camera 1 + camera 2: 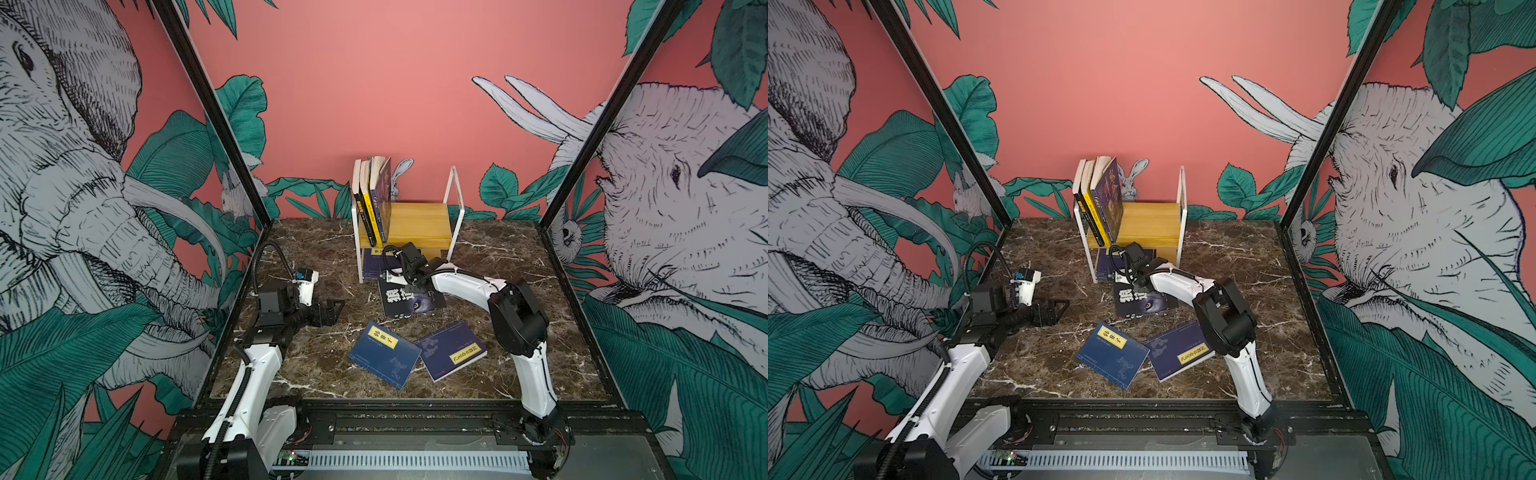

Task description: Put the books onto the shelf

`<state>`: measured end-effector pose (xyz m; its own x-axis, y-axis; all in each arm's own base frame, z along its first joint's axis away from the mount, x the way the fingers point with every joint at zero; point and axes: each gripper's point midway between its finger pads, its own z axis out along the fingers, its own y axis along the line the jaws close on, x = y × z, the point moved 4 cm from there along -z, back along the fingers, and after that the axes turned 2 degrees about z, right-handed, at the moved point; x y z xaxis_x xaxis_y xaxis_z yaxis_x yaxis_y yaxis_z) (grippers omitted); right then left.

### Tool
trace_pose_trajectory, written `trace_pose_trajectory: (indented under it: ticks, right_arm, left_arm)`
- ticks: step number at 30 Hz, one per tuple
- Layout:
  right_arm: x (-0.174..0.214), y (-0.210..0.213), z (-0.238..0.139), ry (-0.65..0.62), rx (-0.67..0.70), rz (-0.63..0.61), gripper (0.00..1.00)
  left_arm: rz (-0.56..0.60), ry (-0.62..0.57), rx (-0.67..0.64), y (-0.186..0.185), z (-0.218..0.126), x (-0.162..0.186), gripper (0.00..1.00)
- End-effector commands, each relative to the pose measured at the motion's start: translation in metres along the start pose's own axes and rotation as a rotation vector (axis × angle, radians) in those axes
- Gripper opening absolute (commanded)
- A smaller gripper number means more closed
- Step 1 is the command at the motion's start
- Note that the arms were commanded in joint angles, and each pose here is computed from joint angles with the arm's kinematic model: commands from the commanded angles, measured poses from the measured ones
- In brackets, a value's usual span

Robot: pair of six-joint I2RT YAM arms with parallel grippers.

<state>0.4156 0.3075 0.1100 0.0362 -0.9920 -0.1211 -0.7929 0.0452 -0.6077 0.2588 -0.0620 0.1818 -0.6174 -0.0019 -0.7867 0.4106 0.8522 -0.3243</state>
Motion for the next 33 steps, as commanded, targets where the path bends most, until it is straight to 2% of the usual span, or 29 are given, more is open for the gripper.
trace_pose_trajectory:
  ticks: [1, 28, 33]
  right_arm:
    - [0.001, -0.014, -0.012, -0.021, 0.041, 0.018, 0.25]
    - [0.005, -0.018, -0.029, -0.064, 0.055, 0.040, 0.24]
    - [-0.007, -0.016, -0.057, -0.146, 0.042, 0.055, 0.44]
  left_arm:
    - [0.016, -0.006, 0.010, -0.001, 0.001, 0.002, 0.99]
    - [0.019, -0.011, 0.010, -0.002, -0.001, 0.002, 0.99]
    - [0.013, -0.007, 0.010, -0.002, -0.001, 0.001, 0.99]
